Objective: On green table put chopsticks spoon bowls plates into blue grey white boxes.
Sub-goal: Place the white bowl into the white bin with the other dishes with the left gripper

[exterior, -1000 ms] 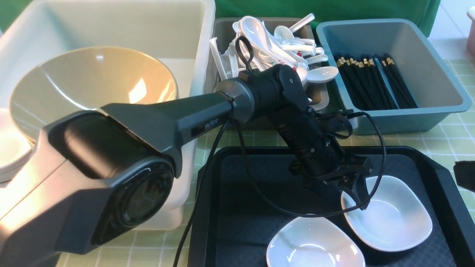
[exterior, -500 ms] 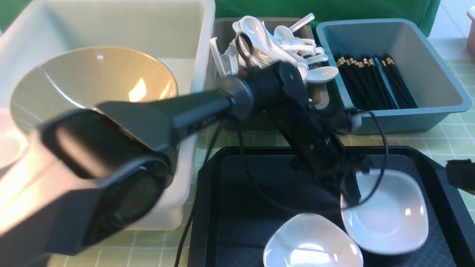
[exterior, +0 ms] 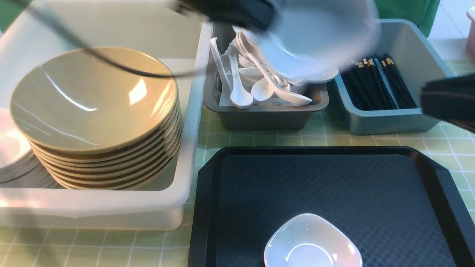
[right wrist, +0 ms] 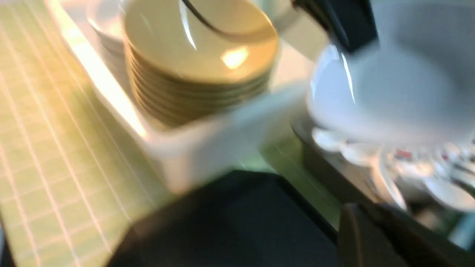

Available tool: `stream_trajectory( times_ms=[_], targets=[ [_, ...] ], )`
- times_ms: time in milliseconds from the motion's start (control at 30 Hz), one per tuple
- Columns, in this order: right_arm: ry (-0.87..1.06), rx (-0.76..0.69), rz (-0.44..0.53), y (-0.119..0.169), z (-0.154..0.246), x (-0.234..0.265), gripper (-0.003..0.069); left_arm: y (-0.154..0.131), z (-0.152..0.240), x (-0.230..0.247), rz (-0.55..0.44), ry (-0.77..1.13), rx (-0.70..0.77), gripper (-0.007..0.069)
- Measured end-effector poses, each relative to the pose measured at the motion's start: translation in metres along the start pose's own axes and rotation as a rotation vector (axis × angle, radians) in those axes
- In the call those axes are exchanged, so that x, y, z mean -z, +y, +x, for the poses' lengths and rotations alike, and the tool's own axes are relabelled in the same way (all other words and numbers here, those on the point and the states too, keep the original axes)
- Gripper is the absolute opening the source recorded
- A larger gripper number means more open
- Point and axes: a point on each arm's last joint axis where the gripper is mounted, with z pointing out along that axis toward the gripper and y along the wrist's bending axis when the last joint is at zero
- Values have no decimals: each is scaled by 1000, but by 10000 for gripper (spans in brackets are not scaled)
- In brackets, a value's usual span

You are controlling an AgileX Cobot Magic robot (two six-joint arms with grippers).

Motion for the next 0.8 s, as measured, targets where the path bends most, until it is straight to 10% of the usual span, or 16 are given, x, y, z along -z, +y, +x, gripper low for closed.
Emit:
stream_trajectory(
  times_ms=[367,800],
  targets=[
    [-26,-26,-162,-5,-4,-38,24,34,151,170,-566,-485,473,15],
    [-17,19,-293,16,-5,-43,26,133,168,222,-641,-704,1017,15]
  ],
)
